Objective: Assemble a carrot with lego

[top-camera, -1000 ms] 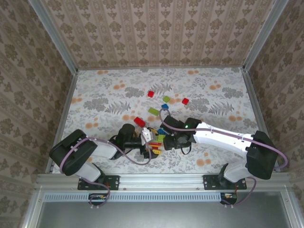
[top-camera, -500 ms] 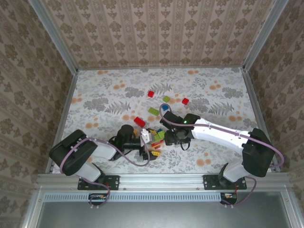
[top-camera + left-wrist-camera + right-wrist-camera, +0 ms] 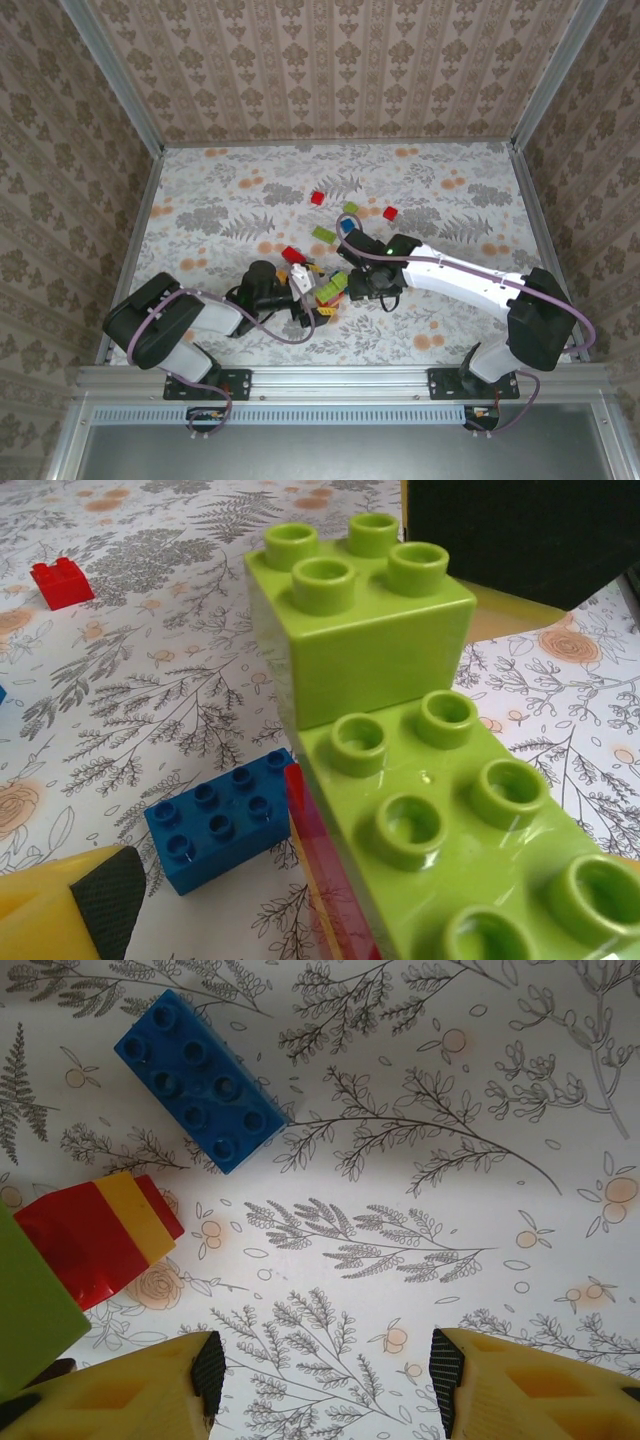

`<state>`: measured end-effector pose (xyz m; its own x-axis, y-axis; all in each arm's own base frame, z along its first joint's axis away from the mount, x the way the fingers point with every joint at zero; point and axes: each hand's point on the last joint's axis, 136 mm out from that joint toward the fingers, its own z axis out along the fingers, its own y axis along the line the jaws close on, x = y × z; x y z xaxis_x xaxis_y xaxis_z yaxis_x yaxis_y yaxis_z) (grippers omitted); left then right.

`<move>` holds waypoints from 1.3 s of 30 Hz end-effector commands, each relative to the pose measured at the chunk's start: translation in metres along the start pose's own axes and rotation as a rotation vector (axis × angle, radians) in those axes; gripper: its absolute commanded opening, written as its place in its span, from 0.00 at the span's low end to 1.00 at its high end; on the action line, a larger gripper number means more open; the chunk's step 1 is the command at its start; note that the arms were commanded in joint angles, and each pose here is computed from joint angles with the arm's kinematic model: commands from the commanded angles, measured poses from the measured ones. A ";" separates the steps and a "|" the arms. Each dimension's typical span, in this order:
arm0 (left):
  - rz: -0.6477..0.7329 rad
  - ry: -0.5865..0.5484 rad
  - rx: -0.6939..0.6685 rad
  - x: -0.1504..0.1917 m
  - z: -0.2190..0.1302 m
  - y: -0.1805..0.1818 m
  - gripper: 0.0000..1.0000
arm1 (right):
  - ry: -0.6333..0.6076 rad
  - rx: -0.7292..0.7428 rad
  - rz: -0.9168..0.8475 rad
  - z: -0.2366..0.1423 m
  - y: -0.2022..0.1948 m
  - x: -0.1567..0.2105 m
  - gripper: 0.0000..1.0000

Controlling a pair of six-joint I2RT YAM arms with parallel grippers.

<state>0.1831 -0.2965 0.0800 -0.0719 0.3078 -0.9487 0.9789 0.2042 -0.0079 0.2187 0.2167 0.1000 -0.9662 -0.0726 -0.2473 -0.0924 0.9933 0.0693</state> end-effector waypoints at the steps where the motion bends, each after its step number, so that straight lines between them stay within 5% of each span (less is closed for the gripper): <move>1: 0.000 -0.035 -0.008 -0.007 -0.002 0.001 1.00 | -0.013 0.031 -0.014 -0.006 -0.006 -0.007 0.59; 15: 0.003 -0.048 0.127 -0.010 -0.001 -0.022 1.00 | -0.011 0.036 -0.030 -0.001 -0.004 -0.026 0.59; 39: 0.001 -0.034 0.114 -0.008 0.001 -0.019 1.00 | -0.012 0.011 -0.081 0.010 0.018 -0.061 0.59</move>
<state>0.1688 -0.3003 0.0860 -0.0611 0.2788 -0.9584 0.9920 0.1230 -0.0275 0.2735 0.2379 0.1055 -0.9533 -0.1360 -0.2696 -0.1530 0.9873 0.0431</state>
